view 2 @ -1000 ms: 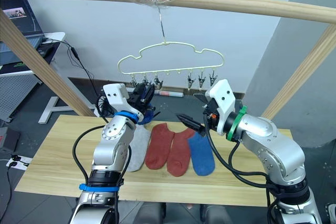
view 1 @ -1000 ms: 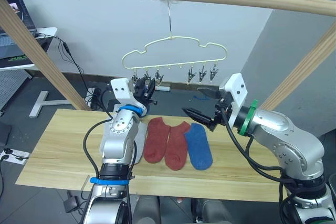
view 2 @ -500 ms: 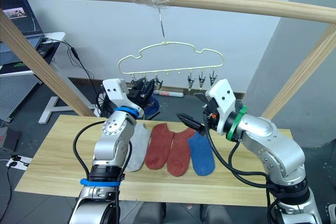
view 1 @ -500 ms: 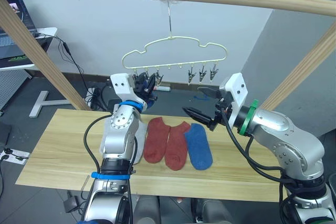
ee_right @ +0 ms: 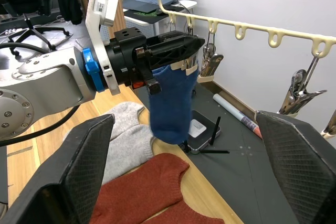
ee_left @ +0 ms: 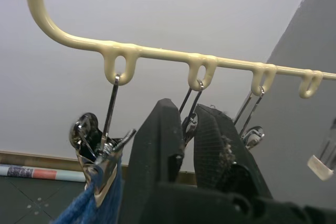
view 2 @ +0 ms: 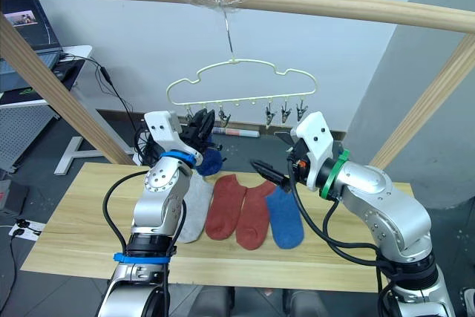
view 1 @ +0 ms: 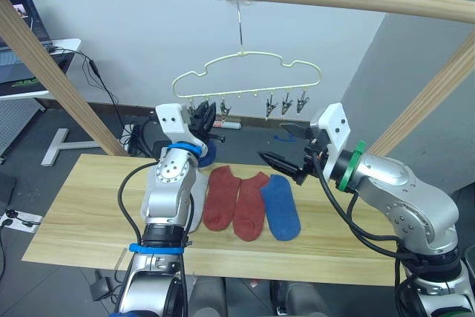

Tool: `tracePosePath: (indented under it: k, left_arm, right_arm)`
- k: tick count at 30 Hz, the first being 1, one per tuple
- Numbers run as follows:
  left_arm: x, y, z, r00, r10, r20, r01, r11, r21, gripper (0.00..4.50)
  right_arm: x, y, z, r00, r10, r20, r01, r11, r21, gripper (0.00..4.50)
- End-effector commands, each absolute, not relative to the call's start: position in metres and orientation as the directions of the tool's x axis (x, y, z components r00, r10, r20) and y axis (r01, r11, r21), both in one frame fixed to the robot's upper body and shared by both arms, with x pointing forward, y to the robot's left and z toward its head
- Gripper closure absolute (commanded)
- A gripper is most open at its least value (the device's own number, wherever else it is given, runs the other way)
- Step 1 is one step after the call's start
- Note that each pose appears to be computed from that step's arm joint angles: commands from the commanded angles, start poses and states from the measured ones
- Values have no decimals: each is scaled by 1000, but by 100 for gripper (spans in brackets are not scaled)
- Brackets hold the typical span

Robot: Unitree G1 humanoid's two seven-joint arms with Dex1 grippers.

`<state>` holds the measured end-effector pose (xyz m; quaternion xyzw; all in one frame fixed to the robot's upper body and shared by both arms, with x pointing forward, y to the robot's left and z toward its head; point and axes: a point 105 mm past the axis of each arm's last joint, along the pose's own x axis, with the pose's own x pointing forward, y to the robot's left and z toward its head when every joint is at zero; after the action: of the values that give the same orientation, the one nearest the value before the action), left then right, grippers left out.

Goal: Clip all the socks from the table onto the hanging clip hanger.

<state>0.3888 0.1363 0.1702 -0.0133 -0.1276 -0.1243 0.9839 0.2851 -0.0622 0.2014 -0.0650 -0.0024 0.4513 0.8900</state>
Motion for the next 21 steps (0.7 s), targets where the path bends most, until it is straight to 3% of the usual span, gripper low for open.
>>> tracePosePath:
  k: [1, 6, 12, 21]
  left_arm:
    - [387, 134, 183, 922, -246, 300, 251, 968, 21, 449]
    - [387, 134, 179, 926, -259, 275, 273, 962, -14, 449]
    - [388, 138, 172, 926, -317, 205, 337, 939, -70, 449]
    - [385, 140, 172, 924, -326, 200, 345, 936, -71, 449]
  right_arm:
    - [279, -62, 214, 581, 813, -11, -805, 573, -151, 0]
    - [285, -67, 196, 621, 781, -69, -783, 611, -119, 0]
    - [308, -78, 108, 705, 630, -326, -688, 720, -95, 0]
    - [329, -79, 26, 698, 517, -495, -630, 773, -81, 0]
